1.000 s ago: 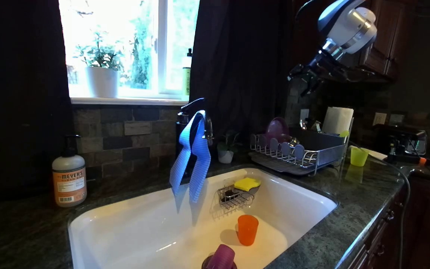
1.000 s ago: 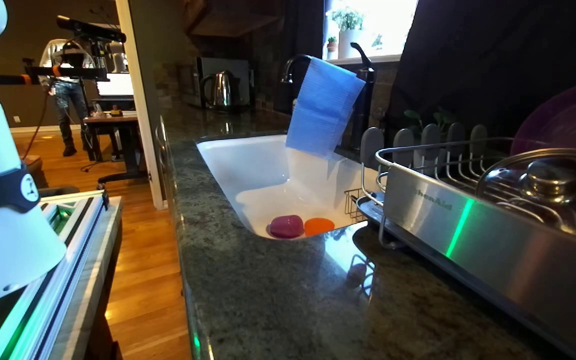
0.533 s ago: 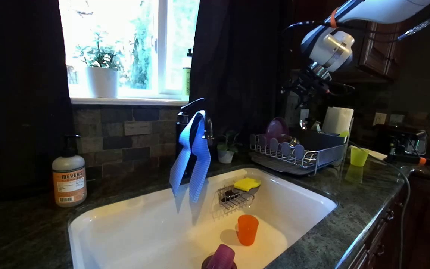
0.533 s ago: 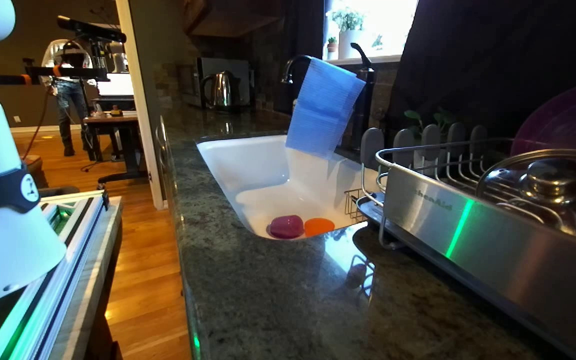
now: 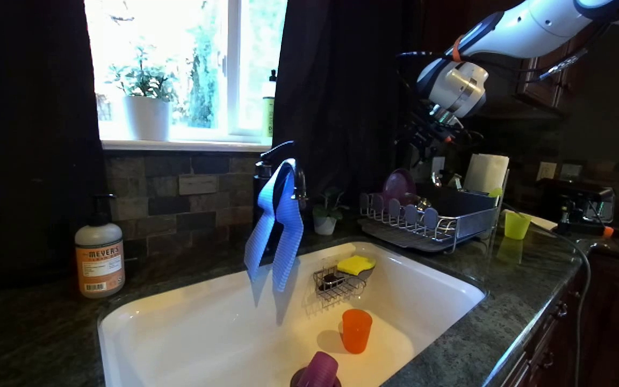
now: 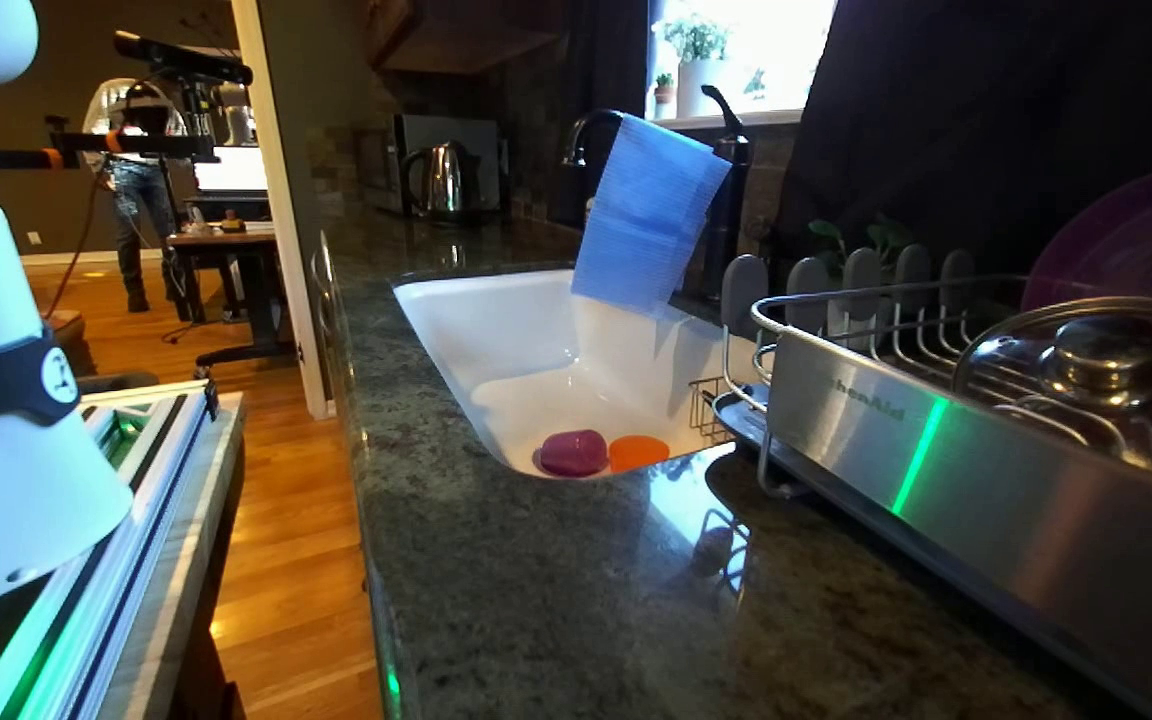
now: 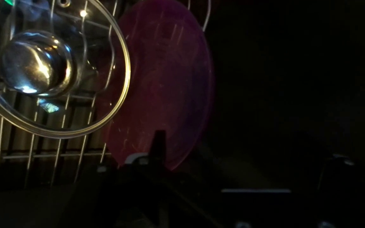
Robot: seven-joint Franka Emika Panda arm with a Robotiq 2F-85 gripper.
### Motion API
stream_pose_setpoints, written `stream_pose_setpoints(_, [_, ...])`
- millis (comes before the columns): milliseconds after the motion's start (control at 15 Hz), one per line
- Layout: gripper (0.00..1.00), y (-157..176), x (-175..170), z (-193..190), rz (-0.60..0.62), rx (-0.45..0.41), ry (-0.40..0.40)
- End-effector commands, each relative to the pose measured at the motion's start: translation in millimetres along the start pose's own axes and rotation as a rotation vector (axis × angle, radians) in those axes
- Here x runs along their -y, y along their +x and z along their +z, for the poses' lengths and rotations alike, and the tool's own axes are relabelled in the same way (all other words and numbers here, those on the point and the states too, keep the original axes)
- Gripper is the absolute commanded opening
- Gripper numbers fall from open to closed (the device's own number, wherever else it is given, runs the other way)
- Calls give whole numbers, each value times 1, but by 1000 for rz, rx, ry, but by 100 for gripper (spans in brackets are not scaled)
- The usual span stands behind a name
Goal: Move the purple plate to the counter on the left side of the sink
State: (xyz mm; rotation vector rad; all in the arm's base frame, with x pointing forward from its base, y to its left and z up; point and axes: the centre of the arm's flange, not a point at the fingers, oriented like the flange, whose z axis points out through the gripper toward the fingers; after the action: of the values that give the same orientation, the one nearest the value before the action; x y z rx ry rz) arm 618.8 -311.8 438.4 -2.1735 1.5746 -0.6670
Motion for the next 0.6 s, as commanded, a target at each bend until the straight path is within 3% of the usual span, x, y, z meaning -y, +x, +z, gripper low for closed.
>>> stream_pose_setpoints(0, [100, 10, 8, 17, 69, 23, -3])
stream_pose_setpoints(67, [97, 11, 9, 21, 77, 23, -4])
stream_pose_setpoints(333, [62, 15, 11, 33, 88, 26, -11])
stream_pose_setpoints(467, [49, 16, 12, 37, 94, 27, -14])
stream_pose_setpoints(533, [36, 17, 12, 38, 97, 25, -13])
